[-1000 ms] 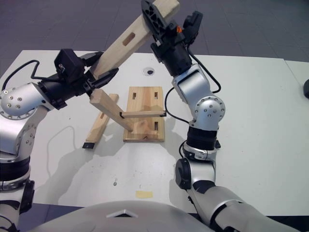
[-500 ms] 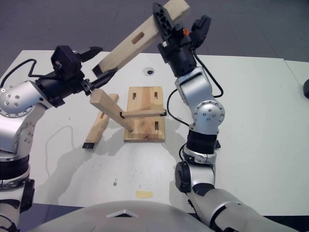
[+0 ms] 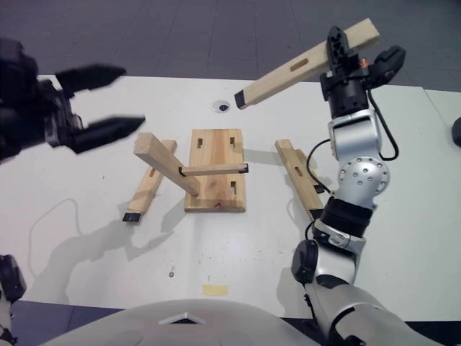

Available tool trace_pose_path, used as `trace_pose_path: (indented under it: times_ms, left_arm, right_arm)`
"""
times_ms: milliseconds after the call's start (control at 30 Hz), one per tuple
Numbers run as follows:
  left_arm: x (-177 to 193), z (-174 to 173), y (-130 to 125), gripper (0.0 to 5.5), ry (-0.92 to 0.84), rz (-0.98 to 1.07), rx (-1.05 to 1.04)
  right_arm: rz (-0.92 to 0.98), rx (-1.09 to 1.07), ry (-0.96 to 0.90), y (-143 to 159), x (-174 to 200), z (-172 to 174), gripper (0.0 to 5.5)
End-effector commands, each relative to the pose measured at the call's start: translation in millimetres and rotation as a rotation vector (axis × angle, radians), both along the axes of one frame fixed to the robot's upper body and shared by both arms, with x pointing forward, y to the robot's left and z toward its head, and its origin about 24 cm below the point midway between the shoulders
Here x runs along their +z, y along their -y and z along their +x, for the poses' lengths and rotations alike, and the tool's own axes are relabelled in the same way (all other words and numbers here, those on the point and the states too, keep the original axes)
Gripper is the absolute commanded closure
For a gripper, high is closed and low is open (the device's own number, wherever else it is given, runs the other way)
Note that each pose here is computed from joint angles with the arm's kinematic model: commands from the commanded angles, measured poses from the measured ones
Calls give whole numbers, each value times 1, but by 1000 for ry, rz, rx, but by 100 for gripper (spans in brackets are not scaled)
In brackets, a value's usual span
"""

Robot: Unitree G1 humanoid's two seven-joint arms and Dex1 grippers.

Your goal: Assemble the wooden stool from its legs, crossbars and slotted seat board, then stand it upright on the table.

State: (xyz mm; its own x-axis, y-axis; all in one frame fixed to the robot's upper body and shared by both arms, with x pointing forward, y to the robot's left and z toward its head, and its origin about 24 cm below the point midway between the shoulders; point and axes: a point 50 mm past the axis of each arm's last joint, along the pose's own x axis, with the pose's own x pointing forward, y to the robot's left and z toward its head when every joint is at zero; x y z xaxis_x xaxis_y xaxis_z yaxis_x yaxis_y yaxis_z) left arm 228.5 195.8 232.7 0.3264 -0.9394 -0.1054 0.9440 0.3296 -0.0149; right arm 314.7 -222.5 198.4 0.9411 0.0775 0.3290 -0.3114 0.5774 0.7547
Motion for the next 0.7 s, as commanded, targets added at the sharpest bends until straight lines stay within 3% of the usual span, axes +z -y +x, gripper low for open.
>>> trace_pose_path:
  times_ms: [33,500,700]
  left_arm:
    - [-16,2,9,10,-46,93,-87]
    - [-21,-6,26,235,60,221,-149]
    - [-37,-3,42,330,76,169,-59]
  right_arm:
    - [-41,17,-11,4,-2,-2,450]
    - [-105,35,-23,-2,-8,-6,450]
    - [-337,57,11,-14,-14,-19,450]
